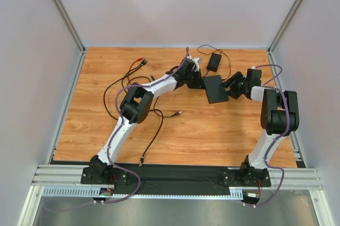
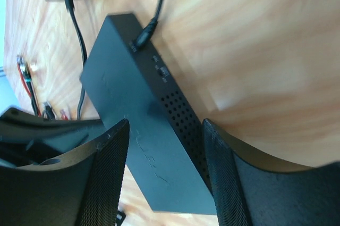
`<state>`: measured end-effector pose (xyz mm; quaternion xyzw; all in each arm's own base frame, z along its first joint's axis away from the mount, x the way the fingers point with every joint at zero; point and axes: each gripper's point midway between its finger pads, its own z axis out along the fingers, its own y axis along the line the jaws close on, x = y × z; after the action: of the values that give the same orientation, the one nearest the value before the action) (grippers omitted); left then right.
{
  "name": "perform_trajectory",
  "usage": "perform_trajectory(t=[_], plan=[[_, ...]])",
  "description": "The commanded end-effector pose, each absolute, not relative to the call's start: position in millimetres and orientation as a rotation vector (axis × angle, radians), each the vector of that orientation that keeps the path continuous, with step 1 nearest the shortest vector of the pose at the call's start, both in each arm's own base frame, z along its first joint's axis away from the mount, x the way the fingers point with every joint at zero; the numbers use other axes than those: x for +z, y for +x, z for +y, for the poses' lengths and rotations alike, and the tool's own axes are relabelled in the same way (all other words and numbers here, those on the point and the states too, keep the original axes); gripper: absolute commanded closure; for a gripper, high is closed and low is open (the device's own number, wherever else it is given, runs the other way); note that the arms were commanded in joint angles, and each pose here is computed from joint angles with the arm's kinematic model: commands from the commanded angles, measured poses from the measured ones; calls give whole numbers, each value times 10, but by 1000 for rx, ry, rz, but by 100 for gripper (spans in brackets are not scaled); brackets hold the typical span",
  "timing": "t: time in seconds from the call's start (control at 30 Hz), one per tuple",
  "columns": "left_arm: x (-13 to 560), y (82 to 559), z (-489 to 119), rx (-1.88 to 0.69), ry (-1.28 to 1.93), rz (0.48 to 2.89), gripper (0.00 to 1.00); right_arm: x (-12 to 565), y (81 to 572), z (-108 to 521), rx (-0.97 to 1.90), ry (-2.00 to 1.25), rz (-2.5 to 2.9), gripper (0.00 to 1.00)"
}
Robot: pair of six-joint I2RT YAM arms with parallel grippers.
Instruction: Pull the plug from the switch port
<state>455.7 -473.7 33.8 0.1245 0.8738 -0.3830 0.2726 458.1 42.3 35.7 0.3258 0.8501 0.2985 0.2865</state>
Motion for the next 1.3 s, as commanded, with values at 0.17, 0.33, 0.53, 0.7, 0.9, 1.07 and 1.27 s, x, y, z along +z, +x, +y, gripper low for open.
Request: perform_trajectory(t=[0.17, 0.33, 0.53, 0.7, 0.9, 1.07, 1.27], plan=[[529, 4399, -4618, -974, 429, 2349, 91, 389, 4226, 701, 836, 929, 2261, 41], [707, 4329, -4405, -887, 454, 2308, 91, 471, 4313, 608, 785, 936, 2207, 40], [1058, 4351, -4298, -823, 536, 2200, 92, 455, 4569, 506, 832, 990, 2148, 40], [1240, 4249, -4487, -889, 622, 2110, 88, 516, 4722, 363, 917, 1073, 2026, 42], [1266, 4189, -4802, -908, 732, 2064, 85, 470, 4773, 182, 951, 1156, 1942, 46], [1136, 4224, -4926, -920, 727, 2079, 84, 404, 4827, 179, 1032, 1155, 1902, 48], [975, 4275, -5070, -975, 707, 2105, 83, 268, 4858, 244, 1130, 1179, 1862, 53]])
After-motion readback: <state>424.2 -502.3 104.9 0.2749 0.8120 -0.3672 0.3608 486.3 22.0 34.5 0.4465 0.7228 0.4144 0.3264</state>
